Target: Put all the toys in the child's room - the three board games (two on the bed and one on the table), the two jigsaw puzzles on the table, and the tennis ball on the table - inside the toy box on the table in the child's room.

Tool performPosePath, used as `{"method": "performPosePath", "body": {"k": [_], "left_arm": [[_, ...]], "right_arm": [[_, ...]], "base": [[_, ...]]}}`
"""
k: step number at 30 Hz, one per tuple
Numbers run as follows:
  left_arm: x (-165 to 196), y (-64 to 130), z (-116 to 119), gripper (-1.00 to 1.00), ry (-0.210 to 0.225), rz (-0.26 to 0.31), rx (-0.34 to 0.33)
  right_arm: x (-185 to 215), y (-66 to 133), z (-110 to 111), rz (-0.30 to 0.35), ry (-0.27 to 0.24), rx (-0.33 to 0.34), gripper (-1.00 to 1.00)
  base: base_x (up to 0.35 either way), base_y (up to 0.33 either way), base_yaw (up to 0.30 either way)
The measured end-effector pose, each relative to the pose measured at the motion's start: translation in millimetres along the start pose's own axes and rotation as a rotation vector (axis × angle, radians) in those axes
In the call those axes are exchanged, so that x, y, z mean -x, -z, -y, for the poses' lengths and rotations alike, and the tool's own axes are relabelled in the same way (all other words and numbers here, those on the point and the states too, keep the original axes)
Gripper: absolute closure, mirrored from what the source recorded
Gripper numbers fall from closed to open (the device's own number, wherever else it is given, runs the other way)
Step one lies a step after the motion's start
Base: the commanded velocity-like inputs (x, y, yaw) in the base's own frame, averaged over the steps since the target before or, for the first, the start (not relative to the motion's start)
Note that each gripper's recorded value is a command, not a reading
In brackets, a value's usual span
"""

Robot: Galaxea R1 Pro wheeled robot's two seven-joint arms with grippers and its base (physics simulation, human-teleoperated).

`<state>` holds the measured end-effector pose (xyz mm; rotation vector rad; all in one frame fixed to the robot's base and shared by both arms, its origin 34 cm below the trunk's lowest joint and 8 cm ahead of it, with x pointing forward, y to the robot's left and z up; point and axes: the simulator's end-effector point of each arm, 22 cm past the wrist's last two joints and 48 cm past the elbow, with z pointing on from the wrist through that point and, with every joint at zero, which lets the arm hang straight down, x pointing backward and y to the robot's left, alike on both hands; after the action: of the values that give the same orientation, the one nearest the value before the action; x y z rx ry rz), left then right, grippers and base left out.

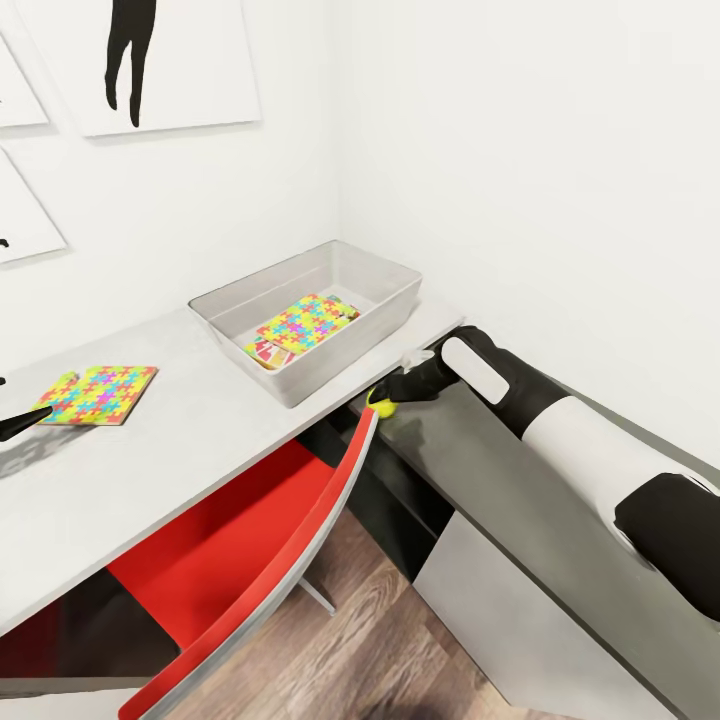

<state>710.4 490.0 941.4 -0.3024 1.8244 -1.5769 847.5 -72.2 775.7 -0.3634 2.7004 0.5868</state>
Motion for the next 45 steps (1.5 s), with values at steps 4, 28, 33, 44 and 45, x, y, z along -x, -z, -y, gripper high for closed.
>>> {"method": "performPosePath", "body": {"k": [4, 28, 33, 44, 45], "left_arm": [[0.1, 0.0, 0.1, -1.00, 0.000, 0.000, 0.000], [4.9, -1.3, 12.5, -1.00, 0.002, -0.001, -0.002], [7.4, -2.6, 19.9, -1.00, 0.004, -0.002, -0.004], [13.4, -4.1, 36.2, -1.00, 0.007, -0.003, -0.006], [14.1, -4.0, 37.9, -1.00, 0.006, -0.003, -0.006]], "right_arm": [[0.0, 0.0, -0.1, 0.000, 0.000, 0.000, 1.00], [6.2, 11.6, -4.6, 0.000, 0.000, 0.000, 1.00], [10.7, 19.5, -6.7, 0.002, -0.004, 0.001, 1.00], [20.4, 35.7, 2.3, -0.007, -0.044, -0.020, 1.00], [21.1, 37.2, 2.6, -0.007, -0.046, -0.021, 1.00]], "base": [[0.000, 0.000, 0.000], [0.000, 0.000, 0.000], [0.000, 0.000, 0.000], [0.000, 0.000, 0.000], [0.000, 0.000, 0.000]]}}
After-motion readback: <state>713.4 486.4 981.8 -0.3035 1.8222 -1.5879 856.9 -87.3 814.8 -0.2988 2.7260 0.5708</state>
